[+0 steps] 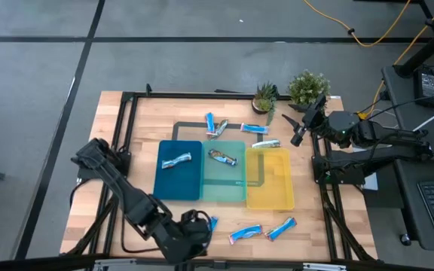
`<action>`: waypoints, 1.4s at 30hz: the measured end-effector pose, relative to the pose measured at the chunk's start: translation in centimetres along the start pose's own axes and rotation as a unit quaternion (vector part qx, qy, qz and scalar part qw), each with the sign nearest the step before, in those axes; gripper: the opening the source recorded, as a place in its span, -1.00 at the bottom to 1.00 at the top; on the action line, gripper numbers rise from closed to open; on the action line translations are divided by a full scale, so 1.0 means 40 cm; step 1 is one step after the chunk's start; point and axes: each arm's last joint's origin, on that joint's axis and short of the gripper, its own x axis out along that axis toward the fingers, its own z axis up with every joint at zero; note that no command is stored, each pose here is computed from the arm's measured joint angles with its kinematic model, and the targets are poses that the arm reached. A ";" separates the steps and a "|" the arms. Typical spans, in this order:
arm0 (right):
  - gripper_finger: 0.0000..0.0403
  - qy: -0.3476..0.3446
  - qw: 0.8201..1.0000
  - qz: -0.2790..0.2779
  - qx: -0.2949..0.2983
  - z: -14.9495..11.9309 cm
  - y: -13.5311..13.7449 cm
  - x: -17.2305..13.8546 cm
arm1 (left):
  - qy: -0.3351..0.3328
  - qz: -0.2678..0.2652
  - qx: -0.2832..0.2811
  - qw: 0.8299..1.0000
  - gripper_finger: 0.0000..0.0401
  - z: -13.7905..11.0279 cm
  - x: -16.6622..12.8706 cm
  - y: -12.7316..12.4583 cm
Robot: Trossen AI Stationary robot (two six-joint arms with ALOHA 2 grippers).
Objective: Pick and place Granola Bars by type
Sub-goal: Put the blue granola bar into the green bin
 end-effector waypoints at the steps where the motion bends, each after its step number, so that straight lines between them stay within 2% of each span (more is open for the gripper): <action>1: -0.08 0.001 1.000 0.000 -0.001 -0.001 0.000 0.000 | -0.006 0.007 -0.003 1.000 -0.91 0.002 0.007 0.001; 4: -0.08 0.004 1.000 0.001 -0.003 -0.002 0.000 0.000 | -0.009 0.034 -0.010 0.999 -0.91 0.001 0.041 0.013; 12: -0.08 0.019 1.000 0.004 -0.014 -0.011 0.002 0.000 | 0.072 0.118 -0.022 0.990 -0.88 -0.040 0.164 0.074; 16: -0.08 0.026 0.999 0.006 -0.019 -0.014 0.003 0.000 | 0.099 0.128 -0.045 0.986 -0.76 -0.045 0.191 0.094; 26: -0.08 0.026 0.999 0.006 -0.019 -0.015 0.003 -0.001 | 0.097 0.153 -0.045 0.982 -0.31 -0.049 0.211 0.108; 32: -0.08 0.027 0.999 0.006 -0.020 -0.015 0.003 -0.001 | 0.124 0.167 -0.043 0.977 -0.10 -0.079 0.270 0.122; 36: -0.08 0.027 0.999 0.006 -0.020 -0.015 0.003 0.000 | 0.131 0.194 -0.058 0.970 -0.02 -0.102 0.308 0.137; 42: -0.08 0.028 0.999 0.006 -0.021 -0.016 0.003 0.000 | 0.144 0.228 -0.084 0.959 -0.01 -0.134 0.359 0.160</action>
